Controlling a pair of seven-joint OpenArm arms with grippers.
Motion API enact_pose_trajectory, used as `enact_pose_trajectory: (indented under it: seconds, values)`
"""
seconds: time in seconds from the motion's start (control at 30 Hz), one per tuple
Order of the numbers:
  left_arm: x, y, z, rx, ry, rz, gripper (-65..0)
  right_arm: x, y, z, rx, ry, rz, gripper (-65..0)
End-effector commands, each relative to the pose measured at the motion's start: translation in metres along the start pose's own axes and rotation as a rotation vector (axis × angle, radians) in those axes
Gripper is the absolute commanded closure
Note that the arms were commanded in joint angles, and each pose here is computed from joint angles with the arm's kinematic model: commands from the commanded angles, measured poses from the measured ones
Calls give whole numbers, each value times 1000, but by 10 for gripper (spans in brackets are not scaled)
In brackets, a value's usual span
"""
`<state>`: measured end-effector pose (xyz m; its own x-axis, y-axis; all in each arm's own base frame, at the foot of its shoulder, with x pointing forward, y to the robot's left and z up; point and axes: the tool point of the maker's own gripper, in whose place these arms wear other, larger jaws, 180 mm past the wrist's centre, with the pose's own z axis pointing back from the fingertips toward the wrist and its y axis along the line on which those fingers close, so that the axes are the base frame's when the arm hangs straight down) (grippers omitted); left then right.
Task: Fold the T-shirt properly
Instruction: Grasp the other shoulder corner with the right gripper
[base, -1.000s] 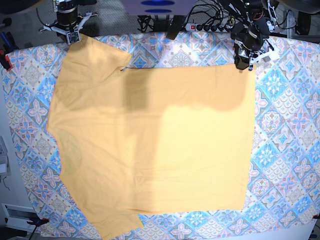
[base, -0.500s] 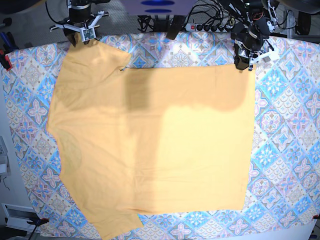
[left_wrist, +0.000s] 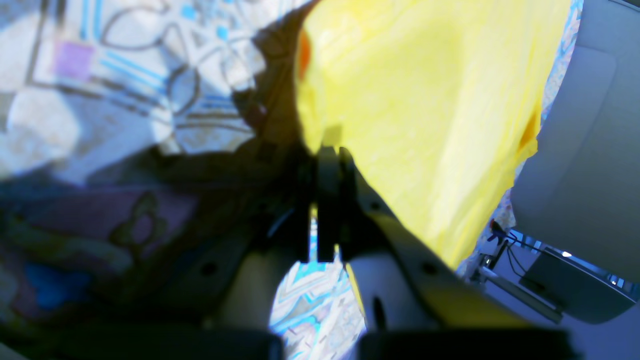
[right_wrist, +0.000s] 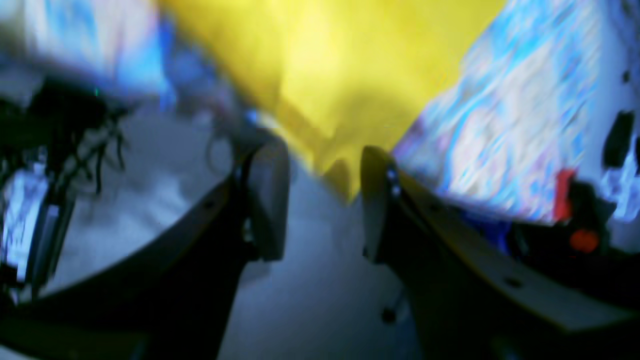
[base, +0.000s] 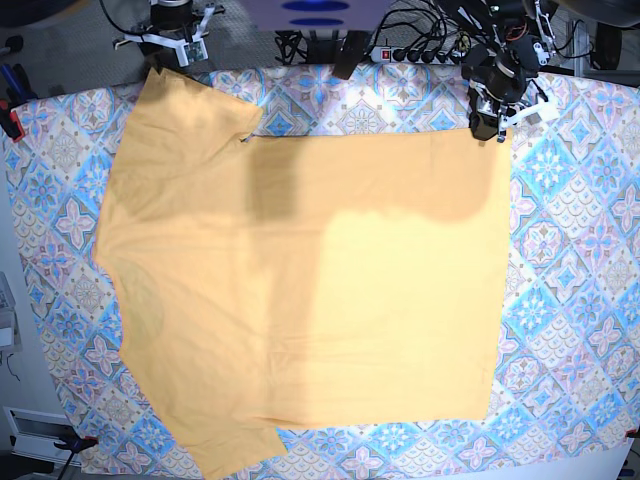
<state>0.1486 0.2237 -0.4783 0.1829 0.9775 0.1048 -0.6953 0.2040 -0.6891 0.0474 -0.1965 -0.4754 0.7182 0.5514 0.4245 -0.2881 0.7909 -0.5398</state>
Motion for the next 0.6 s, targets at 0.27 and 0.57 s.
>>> enact_pose_trajectory:
  seconds: [0.27, 0.57]
  values:
    - [3, -1, 2, -1, -4, -15, 0, 8, -7, 0, -26, -35, 3, -237]
    - [3, -1, 2, 1, -4, -15, 0, 2, -10, -11, -41, -21, 23, -233]
